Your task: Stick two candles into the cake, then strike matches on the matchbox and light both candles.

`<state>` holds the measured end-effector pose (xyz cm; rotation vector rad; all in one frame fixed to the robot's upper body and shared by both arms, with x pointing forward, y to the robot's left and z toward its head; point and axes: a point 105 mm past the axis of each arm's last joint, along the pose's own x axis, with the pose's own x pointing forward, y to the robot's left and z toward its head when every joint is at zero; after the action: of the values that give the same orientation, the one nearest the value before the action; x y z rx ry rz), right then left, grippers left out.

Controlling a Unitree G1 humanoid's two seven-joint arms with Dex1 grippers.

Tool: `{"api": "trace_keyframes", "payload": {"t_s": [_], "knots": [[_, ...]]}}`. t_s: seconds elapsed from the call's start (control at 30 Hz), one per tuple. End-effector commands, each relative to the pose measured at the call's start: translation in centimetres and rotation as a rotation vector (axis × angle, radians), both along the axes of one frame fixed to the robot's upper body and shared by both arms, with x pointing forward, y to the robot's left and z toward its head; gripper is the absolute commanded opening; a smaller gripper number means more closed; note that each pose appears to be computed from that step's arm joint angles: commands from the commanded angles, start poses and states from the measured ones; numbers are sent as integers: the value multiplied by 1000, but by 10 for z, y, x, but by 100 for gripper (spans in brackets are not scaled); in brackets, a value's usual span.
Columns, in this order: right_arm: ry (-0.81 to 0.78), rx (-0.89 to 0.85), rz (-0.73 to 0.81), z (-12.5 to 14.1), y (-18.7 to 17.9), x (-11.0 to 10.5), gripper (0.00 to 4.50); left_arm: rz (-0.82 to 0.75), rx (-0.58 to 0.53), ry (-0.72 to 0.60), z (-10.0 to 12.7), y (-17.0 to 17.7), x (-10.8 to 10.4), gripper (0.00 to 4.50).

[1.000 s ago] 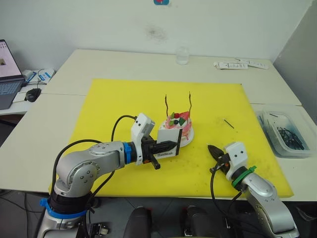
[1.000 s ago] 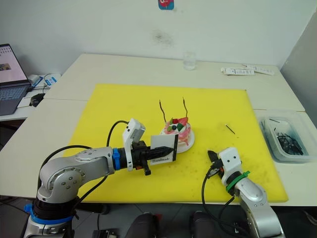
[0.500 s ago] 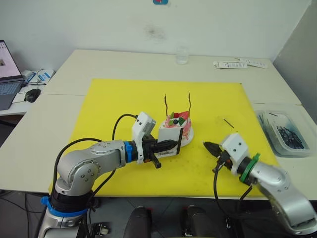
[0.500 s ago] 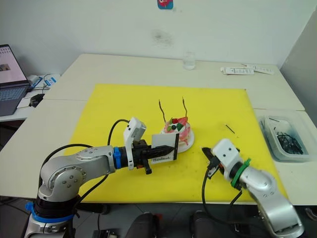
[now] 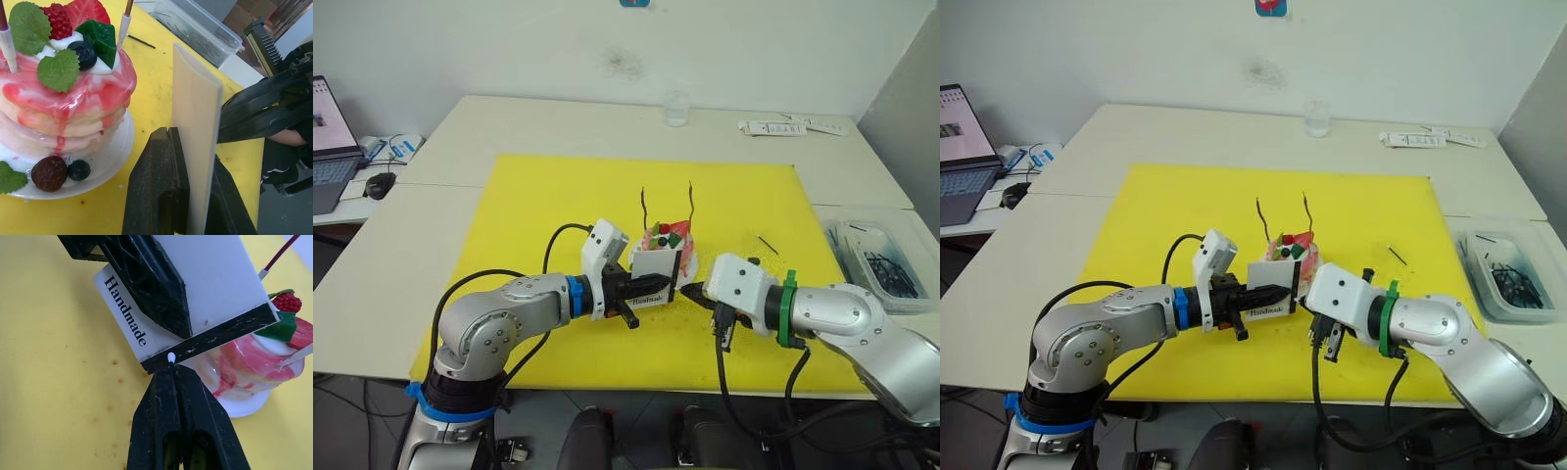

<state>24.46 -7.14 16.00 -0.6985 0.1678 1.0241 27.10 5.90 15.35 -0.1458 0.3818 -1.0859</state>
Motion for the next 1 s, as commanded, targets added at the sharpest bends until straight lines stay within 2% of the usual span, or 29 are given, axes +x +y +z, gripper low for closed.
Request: {"api": "trace_keyframes", "payload": {"t_s": [0.03, 0.47, 0.73, 1.0], "knots": [[-60, 6, -3, 9, 5, 2, 2, -8, -7, -41, 9, -2, 0, 0], [-72, 2, -20, 5, 4, 6, 2, -6, -5, -37, 8, 1, -1, 0], [-89, -11, -5, 16, -3, 2, 2, 10, -11, 28, 4, 10, 1, 0], [-97, -9, 17, 15, 5, 4, 2, -26, -26, 52, 7, 4, -4, 0]]}}
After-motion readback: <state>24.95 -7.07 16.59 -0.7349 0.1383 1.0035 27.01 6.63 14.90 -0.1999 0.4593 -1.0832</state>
